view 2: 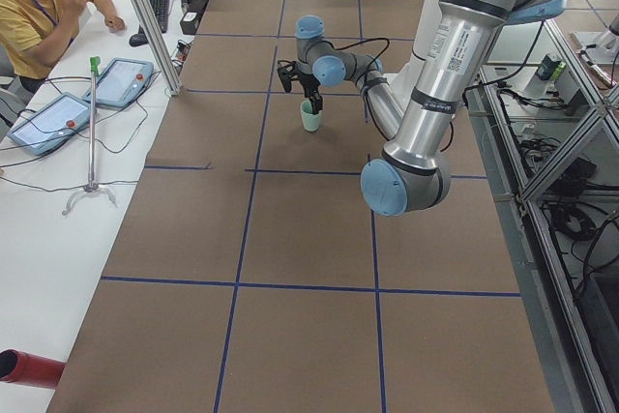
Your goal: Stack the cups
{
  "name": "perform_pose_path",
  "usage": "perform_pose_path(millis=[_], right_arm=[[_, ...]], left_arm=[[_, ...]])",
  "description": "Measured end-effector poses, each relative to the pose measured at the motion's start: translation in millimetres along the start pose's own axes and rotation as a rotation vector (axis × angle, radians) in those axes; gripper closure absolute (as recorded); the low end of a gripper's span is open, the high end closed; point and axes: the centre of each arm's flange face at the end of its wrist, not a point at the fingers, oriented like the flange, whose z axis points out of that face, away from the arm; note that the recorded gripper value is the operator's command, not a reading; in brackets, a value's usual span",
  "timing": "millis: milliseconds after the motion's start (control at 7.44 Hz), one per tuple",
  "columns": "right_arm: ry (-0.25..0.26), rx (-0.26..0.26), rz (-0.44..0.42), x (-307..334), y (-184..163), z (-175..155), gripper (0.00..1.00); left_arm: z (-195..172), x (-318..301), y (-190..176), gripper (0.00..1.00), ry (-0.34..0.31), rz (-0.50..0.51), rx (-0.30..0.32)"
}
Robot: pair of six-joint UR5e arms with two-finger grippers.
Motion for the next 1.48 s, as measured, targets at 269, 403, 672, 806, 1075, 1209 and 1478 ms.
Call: perform_pose_path(millis=[269,403,672,806,1075,1209,1478], right_arm=[[0.0,0.0,0.0,0.1,0.0,-0.1,0.0],[0.0,0.0,0.0,0.2,0.1,0.0,0.0],[0.0,0.0,0.001,0.3,0.2,-0.1,0.0],[0.0,0.0,0.001,0.2,0.1,-0.1,0.0],[0.0,0.0,0.0,0.0,0.0,0.0,0.0],[0.0,0.0,0.0,0.0,0.0,0.0,0.0],[0.0,-0.001,0.0,0.1,0.4,0.4,0.0]], left_arm=[[-12.5,-62.4,-48.2,0.0,-0.042,0.189,0.015],[-27.8,-113.1,-80.7,0.0,-0.061,0.298,0.008],[-68.6,-239.0,-141.9,0.0,-0.114,0.507,0.021],[-84.9,-308.6,-164.0,0.0,-0.149,0.546,0.027],[-104.6,-433.9,-192.3,0.0,-0.184,0.565,0.018],[-104.8,-475.8,-196.3,0.0,-0.165,0.584,-0.005],[-98.6,-515.8,-188.5,0.0,-0.138,0.573,-0.037]])
